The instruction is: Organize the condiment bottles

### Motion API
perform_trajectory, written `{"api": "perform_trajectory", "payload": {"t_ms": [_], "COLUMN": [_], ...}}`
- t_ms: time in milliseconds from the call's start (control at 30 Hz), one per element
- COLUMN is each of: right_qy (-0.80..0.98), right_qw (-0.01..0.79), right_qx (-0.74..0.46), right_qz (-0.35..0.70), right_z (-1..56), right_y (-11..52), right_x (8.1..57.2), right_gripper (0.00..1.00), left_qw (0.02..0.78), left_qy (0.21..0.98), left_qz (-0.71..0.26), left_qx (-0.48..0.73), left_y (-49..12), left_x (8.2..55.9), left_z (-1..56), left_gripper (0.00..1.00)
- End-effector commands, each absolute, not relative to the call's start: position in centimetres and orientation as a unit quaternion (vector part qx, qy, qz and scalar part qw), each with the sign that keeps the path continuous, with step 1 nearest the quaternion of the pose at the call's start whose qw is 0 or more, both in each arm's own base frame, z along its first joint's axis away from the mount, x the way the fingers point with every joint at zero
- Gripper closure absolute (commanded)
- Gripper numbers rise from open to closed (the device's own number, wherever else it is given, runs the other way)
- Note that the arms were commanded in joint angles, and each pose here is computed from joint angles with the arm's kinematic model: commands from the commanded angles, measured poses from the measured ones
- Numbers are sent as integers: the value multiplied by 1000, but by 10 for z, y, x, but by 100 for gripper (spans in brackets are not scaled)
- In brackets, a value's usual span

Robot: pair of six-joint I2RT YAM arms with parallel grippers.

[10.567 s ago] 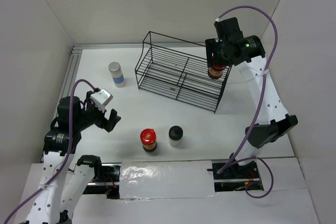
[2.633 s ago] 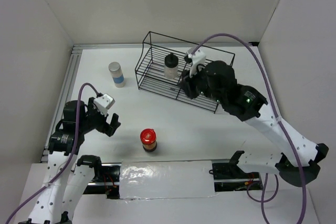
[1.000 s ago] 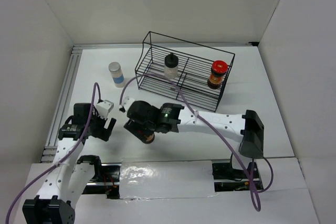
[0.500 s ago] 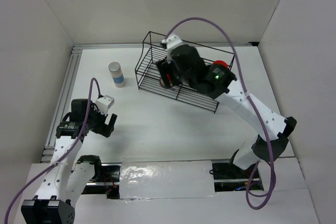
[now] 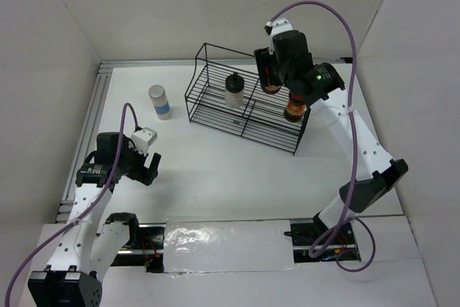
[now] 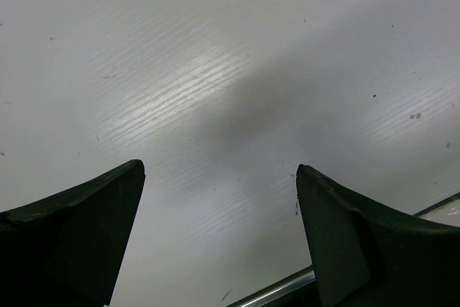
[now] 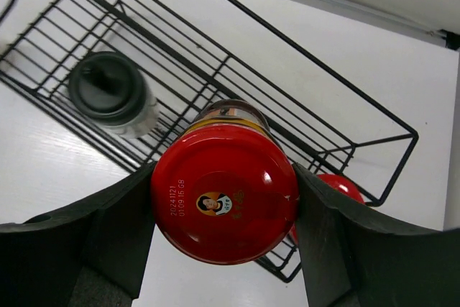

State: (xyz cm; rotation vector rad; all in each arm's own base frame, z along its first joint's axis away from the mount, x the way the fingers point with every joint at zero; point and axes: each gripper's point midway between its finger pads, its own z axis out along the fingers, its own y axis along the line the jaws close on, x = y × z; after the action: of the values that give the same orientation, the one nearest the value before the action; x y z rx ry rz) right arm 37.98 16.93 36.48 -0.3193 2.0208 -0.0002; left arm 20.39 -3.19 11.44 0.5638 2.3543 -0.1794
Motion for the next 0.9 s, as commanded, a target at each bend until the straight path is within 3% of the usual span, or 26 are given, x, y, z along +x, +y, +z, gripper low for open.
{"api": "perform_trajectory", "payload": {"t_ms": [0,867], "right_qy": [807,877], "right_qw": [578,466], "right_qx": [-118,-107], "right_qz": [38,45], "right_z": [405,296], "right_y": [171,160], "right_x": [400,434], "right_gripper": [100,98], "left_qw": [371,363], "left_qy": [899,904], "left_qz": [-73,-74], "left_qx": [221,216], "left_y": [-35,-34], "left_x": [214,223], "left_z": [124,118], "left_gripper": [1,1]}}
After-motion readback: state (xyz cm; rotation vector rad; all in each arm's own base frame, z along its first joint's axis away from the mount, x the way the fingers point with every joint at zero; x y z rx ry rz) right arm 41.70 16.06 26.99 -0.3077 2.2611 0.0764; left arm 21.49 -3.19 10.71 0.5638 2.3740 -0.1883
